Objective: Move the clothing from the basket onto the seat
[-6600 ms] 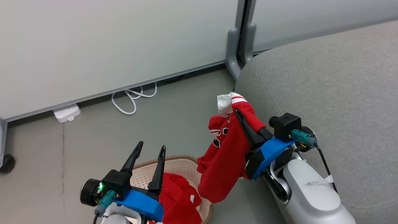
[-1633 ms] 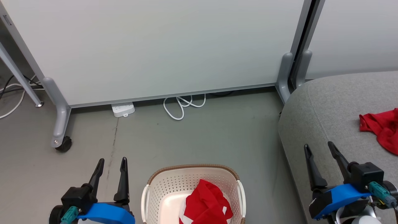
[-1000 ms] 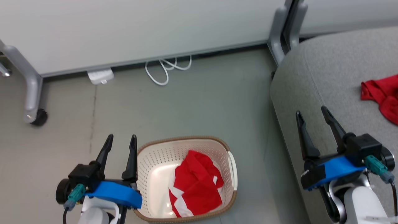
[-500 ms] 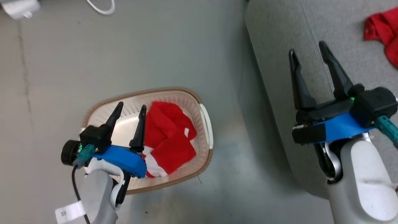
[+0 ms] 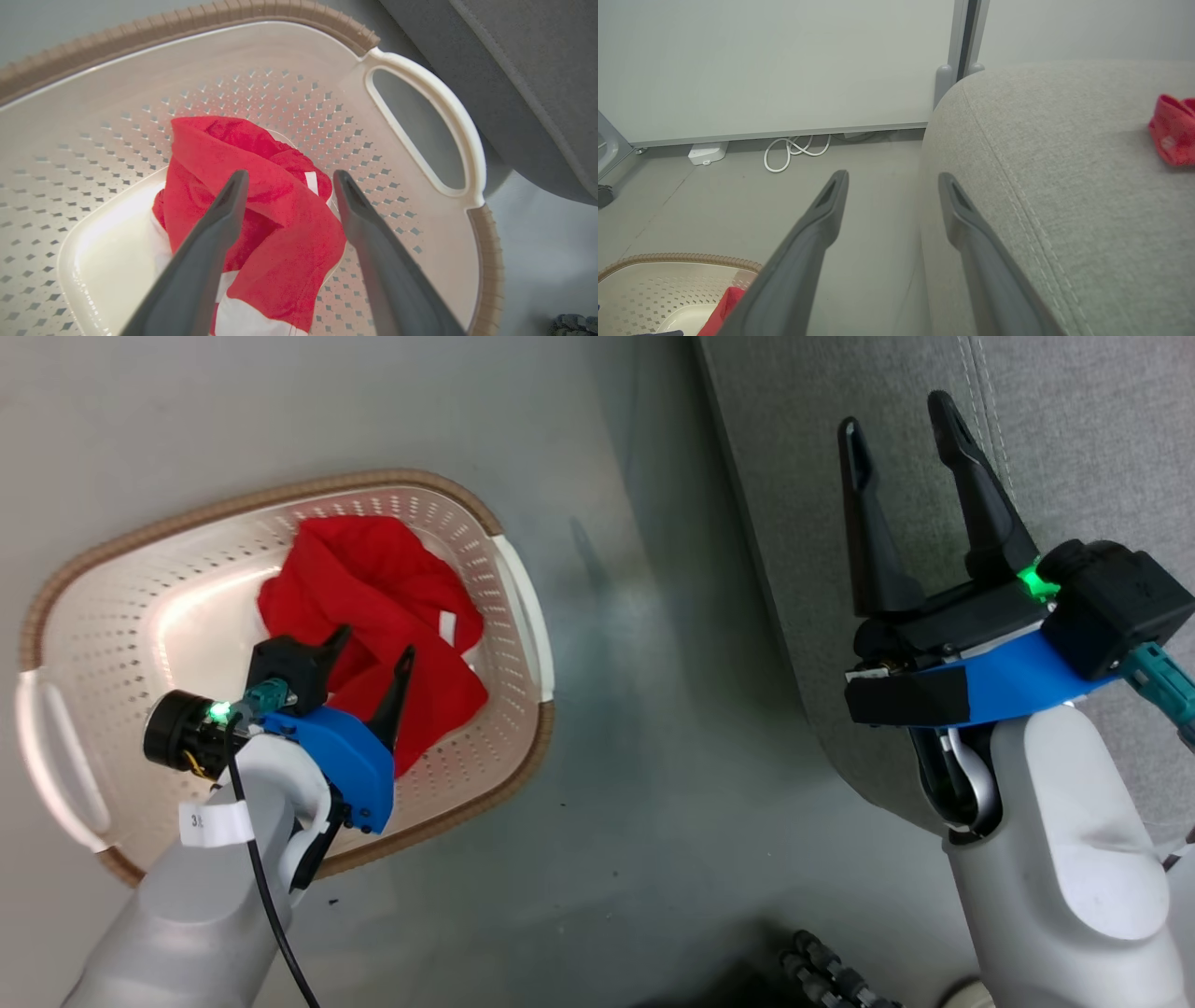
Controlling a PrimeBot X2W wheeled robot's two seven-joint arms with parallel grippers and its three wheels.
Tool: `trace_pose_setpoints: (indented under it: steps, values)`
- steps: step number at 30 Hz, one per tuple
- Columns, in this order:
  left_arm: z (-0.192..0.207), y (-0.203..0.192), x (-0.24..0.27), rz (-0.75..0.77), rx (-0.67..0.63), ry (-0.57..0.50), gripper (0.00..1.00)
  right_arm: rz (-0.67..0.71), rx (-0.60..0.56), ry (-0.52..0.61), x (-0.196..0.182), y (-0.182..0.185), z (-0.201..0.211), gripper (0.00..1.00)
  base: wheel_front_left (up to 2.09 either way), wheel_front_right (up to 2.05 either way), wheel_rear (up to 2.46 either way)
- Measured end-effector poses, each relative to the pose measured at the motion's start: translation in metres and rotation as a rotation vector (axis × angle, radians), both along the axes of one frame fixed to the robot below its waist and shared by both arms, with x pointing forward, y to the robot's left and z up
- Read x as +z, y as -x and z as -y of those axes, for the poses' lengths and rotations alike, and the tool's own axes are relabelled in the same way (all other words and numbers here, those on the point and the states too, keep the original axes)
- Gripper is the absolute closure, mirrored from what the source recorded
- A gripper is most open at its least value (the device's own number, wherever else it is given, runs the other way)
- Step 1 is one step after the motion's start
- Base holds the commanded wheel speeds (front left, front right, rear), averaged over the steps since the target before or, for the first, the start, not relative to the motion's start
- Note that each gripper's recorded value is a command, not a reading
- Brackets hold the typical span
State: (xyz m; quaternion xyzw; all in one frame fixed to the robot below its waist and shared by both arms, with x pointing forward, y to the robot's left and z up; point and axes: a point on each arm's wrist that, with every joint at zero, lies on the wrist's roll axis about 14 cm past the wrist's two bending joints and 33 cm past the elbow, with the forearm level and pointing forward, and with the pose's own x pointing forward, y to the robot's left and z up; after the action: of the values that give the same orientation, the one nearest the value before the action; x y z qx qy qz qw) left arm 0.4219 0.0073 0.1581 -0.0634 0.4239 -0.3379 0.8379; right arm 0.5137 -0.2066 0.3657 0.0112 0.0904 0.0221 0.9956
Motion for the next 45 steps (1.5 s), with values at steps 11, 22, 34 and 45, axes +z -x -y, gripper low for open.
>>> trace_pose_setpoints:
  steps: [11,22,34,45]
  values:
    - [-0.001,0.028,-0.06,-0.223,-0.106,-0.081,0.0,-0.044,0.017,-0.034,-0.026,0.001,-0.004,0.0,0.0,0.0,0.0]
    - [0.008,0.037,-0.091,-0.309,-0.144,-0.117,0.0,-0.059,0.006,-0.036,-0.034,0.004,0.002,0.0,0.0,0.0,0.0]
    - [0.022,0.041,-0.083,-0.324,-0.168,-0.116,1.0,-0.059,0.008,-0.044,-0.036,0.004,0.0,0.0,0.0,0.0,0.0]
    - [0.023,0.037,-0.07,-0.306,-0.153,-0.117,1.0,-0.05,0.013,-0.045,-0.034,0.002,-0.003,0.0,0.0,0.0,0.0]
